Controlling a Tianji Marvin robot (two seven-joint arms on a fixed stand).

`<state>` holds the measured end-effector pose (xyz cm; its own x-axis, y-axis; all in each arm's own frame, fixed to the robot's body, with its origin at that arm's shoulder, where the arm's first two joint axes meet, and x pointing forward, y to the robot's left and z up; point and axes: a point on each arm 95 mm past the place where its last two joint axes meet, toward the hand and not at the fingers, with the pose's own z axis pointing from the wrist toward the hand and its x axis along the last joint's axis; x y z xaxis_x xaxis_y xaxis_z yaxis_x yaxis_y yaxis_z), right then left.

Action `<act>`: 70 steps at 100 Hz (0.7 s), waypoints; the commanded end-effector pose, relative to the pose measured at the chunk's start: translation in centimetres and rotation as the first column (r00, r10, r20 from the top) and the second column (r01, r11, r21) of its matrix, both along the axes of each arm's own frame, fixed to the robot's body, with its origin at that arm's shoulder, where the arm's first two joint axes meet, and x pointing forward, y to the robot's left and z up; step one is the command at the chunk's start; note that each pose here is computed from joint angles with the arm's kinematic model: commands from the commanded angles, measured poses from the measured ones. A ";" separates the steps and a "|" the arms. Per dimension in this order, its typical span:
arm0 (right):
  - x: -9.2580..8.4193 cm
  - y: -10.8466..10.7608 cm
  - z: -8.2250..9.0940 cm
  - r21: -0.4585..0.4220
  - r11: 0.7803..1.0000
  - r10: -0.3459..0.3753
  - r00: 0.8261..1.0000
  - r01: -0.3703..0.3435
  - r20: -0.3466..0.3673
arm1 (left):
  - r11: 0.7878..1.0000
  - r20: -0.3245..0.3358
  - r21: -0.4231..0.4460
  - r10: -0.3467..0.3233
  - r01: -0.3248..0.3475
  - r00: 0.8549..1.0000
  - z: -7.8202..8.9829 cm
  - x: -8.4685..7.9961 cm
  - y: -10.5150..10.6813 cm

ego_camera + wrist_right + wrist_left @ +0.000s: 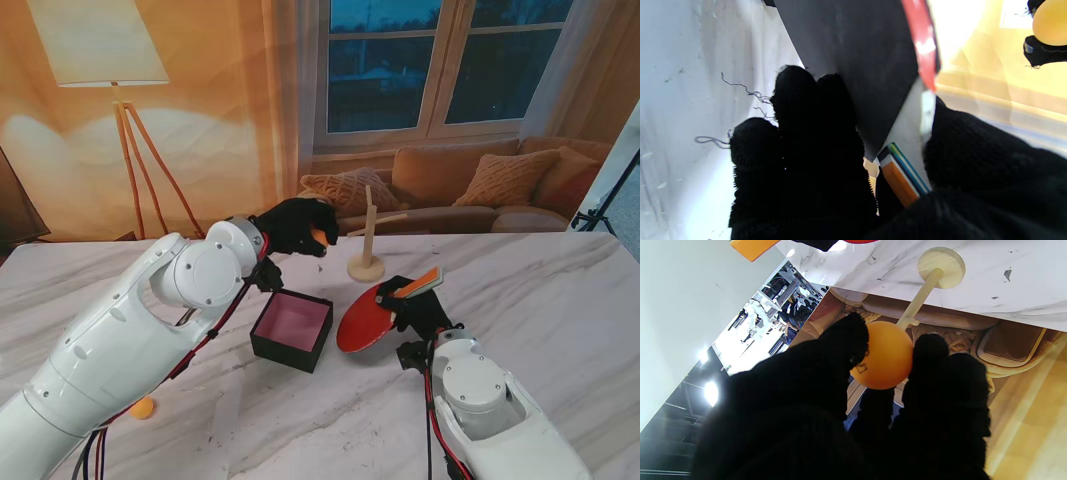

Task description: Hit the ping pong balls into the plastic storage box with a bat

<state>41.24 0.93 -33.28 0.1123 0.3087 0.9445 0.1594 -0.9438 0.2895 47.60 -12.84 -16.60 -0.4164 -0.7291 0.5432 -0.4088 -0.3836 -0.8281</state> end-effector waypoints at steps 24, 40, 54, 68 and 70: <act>0.4 -0.1 -0.9 0.014 1.000 -0.011 0.999 0.012 -0.030 | 0.999 -0.017 -0.029 -0.040 0.040 0.999 0.3 -1.0 -1.0; 0.5 -0.1 -0.6 0.027 0.999 -0.016 1.000 0.016 -0.013 | 0.998 -0.025 -0.028 -0.063 0.062 0.998 0.3 -1.0 -1.4; 0.6 0.1 0.0 0.047 0.999 -0.011 1.000 0.011 0.017 | 0.996 -0.044 -0.025 -0.082 0.081 0.996 0.0 -0.9 -1.7; 0.5 0.5 0.8 0.078 0.997 -0.008 0.999 0.004 0.053 | 0.993 -0.075 -0.012 -0.117 0.117 0.990 -0.4 -0.8 -1.9; 0.5 0.5 1.0 0.083 0.997 -0.008 0.998 0.003 0.058 | 0.992 -0.080 -0.011 -0.124 0.123 0.989 -0.5 -0.8 -1.9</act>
